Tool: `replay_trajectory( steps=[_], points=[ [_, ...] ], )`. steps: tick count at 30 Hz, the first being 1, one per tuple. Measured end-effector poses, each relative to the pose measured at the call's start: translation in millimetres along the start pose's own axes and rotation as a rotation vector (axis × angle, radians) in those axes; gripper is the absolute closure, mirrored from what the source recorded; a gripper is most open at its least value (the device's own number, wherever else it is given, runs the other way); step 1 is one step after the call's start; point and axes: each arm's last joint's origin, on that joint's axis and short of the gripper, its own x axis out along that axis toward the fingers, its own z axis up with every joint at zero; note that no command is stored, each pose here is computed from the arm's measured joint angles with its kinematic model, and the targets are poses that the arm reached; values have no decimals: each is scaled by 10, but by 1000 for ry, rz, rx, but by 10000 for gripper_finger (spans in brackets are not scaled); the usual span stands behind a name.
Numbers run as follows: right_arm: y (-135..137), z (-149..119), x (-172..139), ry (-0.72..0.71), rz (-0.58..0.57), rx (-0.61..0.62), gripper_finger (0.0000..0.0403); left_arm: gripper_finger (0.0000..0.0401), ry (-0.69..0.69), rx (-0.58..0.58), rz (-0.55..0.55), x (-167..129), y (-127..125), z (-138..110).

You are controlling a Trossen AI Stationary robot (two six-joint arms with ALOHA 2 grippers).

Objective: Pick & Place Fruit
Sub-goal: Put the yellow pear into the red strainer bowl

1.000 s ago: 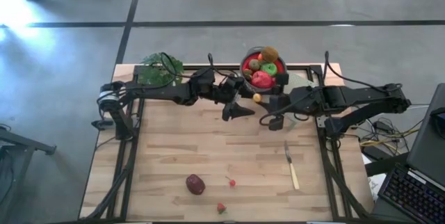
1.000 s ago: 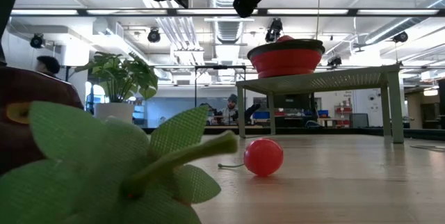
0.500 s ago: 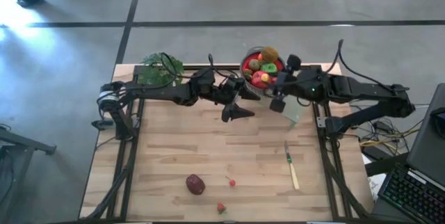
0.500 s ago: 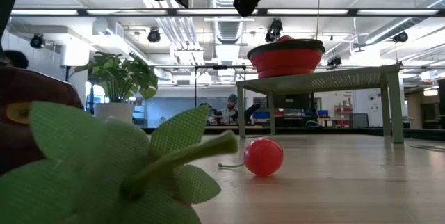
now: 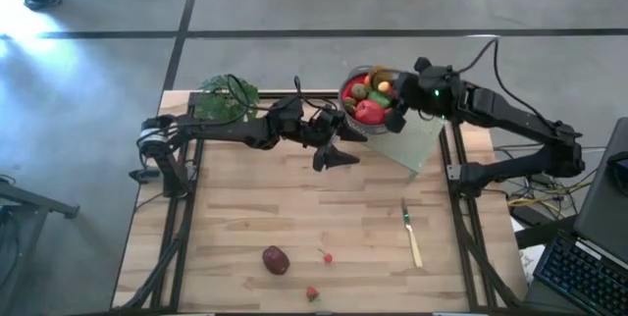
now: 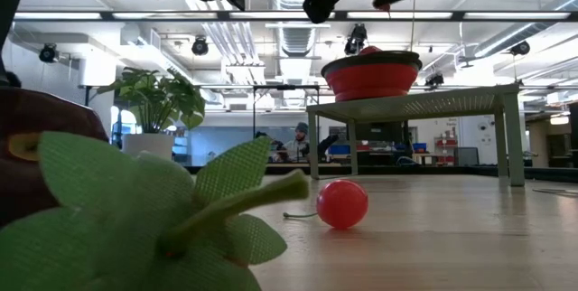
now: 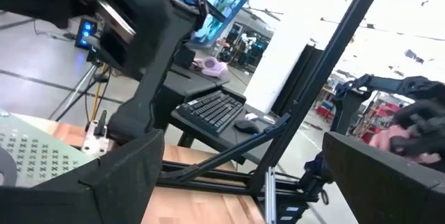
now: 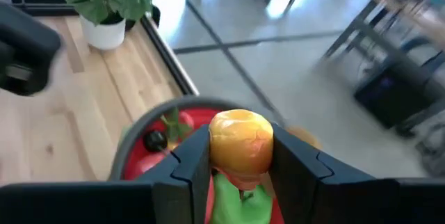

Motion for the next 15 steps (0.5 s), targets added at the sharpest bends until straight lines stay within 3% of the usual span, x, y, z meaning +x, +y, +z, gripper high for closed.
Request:
replay_trajectory(
  steps=[8, 15],
  points=[
    [-322, -170, 101, 117, 34, 130, 290, 4, 0, -17, 0, 0, 1, -1],
    [-384, -311, 185, 185, 76, 183, 284, 4, 1, -13, 1, -1, 1, -3]
  ],
)
